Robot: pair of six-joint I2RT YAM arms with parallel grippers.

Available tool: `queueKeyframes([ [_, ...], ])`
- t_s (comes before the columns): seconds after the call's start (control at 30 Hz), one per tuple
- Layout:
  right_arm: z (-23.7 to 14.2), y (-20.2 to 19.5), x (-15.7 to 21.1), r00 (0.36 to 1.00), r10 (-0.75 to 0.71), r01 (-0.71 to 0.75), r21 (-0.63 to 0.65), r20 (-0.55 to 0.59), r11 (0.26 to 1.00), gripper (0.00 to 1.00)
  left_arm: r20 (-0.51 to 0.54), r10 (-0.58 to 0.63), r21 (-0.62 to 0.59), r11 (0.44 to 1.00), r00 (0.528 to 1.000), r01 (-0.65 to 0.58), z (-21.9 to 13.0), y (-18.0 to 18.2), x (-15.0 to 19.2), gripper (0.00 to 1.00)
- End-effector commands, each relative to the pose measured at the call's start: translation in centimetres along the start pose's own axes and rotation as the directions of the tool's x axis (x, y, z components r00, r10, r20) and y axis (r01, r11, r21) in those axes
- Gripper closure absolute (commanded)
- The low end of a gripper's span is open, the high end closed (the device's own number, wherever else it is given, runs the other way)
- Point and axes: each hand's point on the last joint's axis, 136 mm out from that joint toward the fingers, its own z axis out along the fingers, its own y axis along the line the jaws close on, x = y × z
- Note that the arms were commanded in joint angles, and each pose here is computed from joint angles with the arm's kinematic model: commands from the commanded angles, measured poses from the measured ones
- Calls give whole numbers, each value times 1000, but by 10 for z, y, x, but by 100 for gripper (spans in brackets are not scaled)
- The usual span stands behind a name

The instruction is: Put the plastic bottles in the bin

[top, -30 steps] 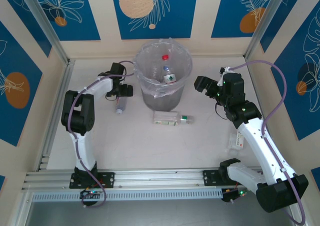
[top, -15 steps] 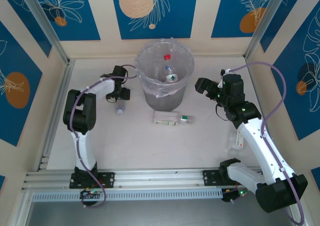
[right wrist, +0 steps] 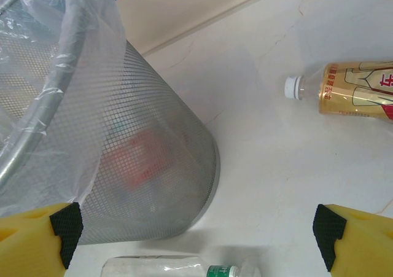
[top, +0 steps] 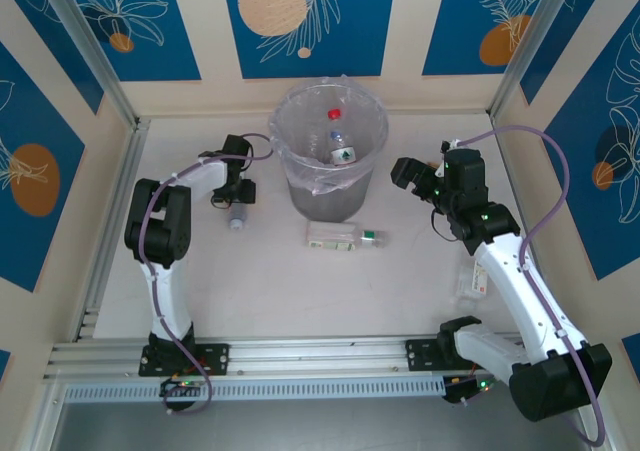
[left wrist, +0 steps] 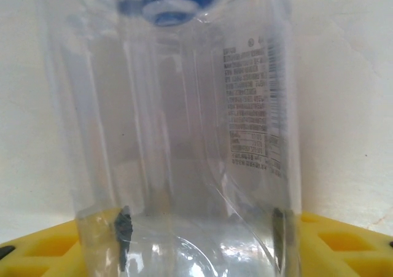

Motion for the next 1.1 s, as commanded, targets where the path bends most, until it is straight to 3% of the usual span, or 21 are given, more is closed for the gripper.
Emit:
queueKeyframes([
  [0.0, 2, -9, 7, 1000, -11, 12, 26, -25, 1000, 0, 0, -21, 22, 1000, 1000, 21, -6, 0, 1, 41],
  [0.57, -1, -13, 11, 998, 26, -25, 38, -49, 999, 0, 89, -55, 134, 990, 994, 42, -55, -9, -4, 45],
  [1.07, 0, -21, 13, 999, 26, -24, 52, -41, 998, 1, 263, -149, 351, 935, 953, 50, -148, -30, -33, 45],
])
